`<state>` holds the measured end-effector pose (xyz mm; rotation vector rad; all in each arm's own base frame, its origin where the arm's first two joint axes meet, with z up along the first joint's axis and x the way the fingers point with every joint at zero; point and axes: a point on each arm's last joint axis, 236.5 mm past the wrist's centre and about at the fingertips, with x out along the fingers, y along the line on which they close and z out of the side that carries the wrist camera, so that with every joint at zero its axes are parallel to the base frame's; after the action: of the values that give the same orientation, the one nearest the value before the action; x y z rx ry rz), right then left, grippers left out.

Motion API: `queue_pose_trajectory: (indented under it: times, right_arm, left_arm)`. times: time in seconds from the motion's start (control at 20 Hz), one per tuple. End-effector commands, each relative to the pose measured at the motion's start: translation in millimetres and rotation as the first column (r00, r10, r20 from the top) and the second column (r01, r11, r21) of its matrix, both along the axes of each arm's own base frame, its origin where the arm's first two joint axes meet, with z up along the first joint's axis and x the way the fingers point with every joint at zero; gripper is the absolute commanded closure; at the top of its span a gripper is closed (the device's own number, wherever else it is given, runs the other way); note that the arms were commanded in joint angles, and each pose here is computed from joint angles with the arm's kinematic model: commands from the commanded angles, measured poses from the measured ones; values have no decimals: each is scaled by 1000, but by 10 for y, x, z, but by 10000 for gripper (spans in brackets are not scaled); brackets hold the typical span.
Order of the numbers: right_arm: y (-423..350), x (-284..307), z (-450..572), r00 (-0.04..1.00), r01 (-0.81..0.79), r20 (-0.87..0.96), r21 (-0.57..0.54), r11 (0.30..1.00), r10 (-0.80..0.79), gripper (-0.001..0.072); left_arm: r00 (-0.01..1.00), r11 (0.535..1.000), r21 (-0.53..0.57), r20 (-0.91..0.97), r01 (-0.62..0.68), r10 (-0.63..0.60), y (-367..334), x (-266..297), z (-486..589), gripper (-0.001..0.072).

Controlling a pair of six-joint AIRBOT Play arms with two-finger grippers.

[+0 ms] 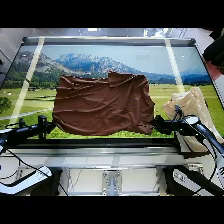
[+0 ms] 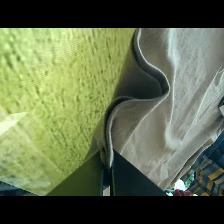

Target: Fold the shirts.

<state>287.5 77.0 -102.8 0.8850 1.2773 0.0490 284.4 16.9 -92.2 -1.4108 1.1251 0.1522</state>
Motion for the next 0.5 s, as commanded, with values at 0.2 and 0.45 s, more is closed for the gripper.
queue_pose_trajectory:
  times: [0.2, 0.45]
  right_arm:
    - [333, 235, 80, 996, 15, 88, 64, 998, -21, 698]
    - [516, 358, 1377, 887, -203, 423, -9, 979, 188, 696]
  left_arm:
    - [997, 998, 32, 63, 50, -52, -13, 37, 72, 693]
    - [834, 996, 36, 544, 82, -88, 92, 460, 1552, 694]
